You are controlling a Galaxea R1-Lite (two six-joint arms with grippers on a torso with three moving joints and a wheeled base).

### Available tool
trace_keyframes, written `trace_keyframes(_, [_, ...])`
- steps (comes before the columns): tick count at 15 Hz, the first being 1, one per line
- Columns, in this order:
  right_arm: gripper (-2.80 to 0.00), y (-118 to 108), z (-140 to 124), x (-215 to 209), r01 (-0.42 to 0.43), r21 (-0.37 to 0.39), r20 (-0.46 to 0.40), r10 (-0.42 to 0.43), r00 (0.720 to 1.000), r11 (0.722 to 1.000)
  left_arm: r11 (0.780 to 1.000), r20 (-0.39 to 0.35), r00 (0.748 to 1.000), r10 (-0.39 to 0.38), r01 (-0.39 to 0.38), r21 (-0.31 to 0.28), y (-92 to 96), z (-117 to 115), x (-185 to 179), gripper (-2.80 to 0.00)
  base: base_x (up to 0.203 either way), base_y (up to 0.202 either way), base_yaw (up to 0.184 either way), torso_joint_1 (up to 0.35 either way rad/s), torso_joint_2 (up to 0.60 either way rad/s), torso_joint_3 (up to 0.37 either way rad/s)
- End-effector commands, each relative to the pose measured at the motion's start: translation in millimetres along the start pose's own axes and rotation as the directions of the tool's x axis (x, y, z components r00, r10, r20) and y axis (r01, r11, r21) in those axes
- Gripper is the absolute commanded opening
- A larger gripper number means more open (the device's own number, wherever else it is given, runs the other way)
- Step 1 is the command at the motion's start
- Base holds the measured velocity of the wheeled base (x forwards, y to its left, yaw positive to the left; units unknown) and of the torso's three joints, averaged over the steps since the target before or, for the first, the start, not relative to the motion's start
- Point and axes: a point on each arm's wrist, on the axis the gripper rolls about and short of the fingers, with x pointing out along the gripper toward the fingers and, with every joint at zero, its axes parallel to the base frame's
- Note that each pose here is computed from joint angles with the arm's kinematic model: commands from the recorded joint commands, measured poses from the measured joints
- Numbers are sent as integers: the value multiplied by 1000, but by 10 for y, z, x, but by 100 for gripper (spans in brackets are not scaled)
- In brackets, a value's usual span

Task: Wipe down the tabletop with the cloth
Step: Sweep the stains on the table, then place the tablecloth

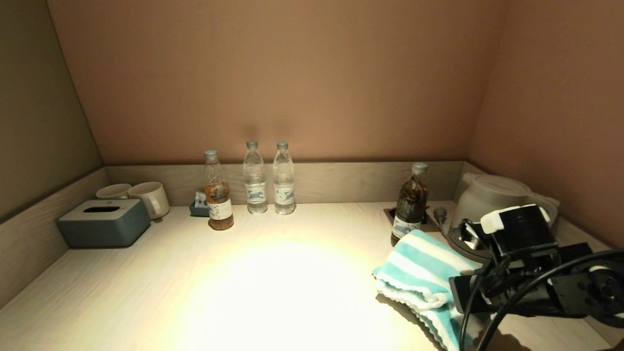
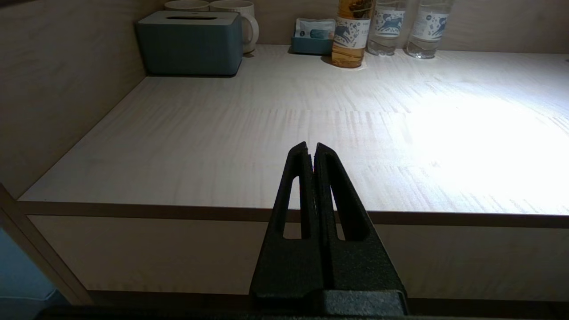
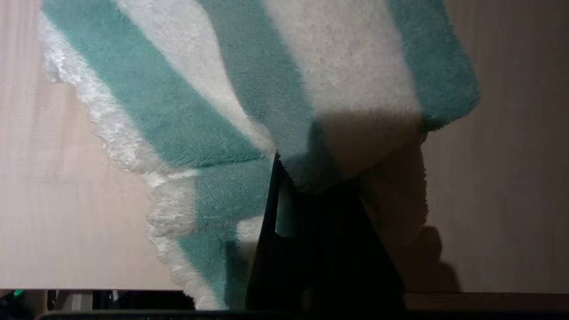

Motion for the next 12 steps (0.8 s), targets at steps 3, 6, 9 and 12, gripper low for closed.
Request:
trace_keyframes(3, [-280, -252, -50, -665, 113, 84, 232, -130, 964, 990, 1000, -1, 1000, 1, -1, -1, 0, 0, 1, -280, 0, 0, 0, 0, 0, 0])
trace_keyframes(6, [-280, -513, -122, -899, 235, 206, 282, -287, 916, 950, 1000, -1, 1000, 1, -1, -1, 0, 0, 1, -280, 0, 0, 0, 0, 0, 0])
trace_keyframes(9, [-280, -666, -228, -808, 273, 316, 205, -346, 916, 909, 1000, -1, 1000, 1, -1, -1, 0, 0, 1, -280, 0, 0, 0, 0, 0, 0])
trace_keyframes(12, [-280, -686, -329, -615, 247, 383, 117, -311, 943, 890, 1000, -1, 1000, 1, -1, -1, 0, 0, 1, -280, 0, 0, 0, 0, 0, 0])
